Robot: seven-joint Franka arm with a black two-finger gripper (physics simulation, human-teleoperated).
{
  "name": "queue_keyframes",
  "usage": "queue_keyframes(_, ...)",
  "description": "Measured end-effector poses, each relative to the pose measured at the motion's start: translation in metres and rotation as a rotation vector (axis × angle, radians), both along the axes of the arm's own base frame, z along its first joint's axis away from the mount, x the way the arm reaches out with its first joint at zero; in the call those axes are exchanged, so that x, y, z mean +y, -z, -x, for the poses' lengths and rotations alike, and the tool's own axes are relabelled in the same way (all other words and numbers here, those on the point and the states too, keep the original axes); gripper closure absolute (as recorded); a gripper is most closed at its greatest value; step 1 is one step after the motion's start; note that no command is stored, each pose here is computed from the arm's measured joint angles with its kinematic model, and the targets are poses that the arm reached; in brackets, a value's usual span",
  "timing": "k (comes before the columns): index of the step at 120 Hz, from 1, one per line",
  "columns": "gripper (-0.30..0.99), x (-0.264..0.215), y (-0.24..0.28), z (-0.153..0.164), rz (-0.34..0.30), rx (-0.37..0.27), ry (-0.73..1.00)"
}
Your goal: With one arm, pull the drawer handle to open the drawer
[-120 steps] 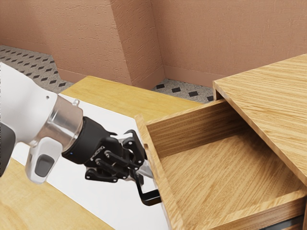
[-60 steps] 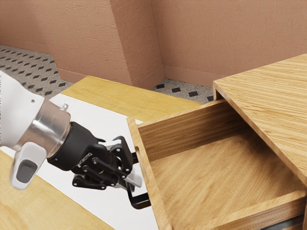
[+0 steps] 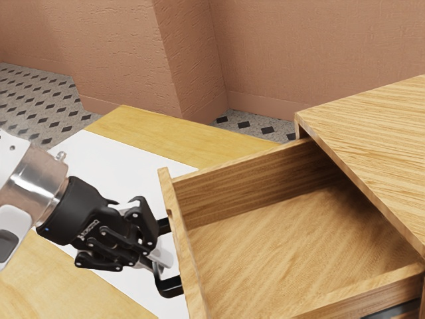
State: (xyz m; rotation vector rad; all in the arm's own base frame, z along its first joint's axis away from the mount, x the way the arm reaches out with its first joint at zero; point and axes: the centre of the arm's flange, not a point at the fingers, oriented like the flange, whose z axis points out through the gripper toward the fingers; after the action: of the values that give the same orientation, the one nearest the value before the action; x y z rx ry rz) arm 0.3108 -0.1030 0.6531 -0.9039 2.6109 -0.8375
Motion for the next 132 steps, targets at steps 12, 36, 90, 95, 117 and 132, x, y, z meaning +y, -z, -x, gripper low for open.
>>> queue_keyframes(12, 0.72, 0.003, 0.002, 0.004, -0.004, 0.002, -0.002)
queue_keyframes(36, 0.73, 0.011, 0.002, 0.005, -0.006, 0.005, -0.012)
queue_keyframes(90, 0.48, 0.037, -0.068, 0.002, -0.014, -0.051, -0.089)
queue_keyframes(95, 0.47, 0.057, -0.101, -0.019, -0.036, -0.042, -0.174)
queue_keyframes(117, 0.28, 0.107, -0.161, -0.155, -0.212, 0.226, -0.57)
queue_keyframes(132, 0.15, 0.12, -0.138, -0.159, -0.22, 0.425, -0.758)
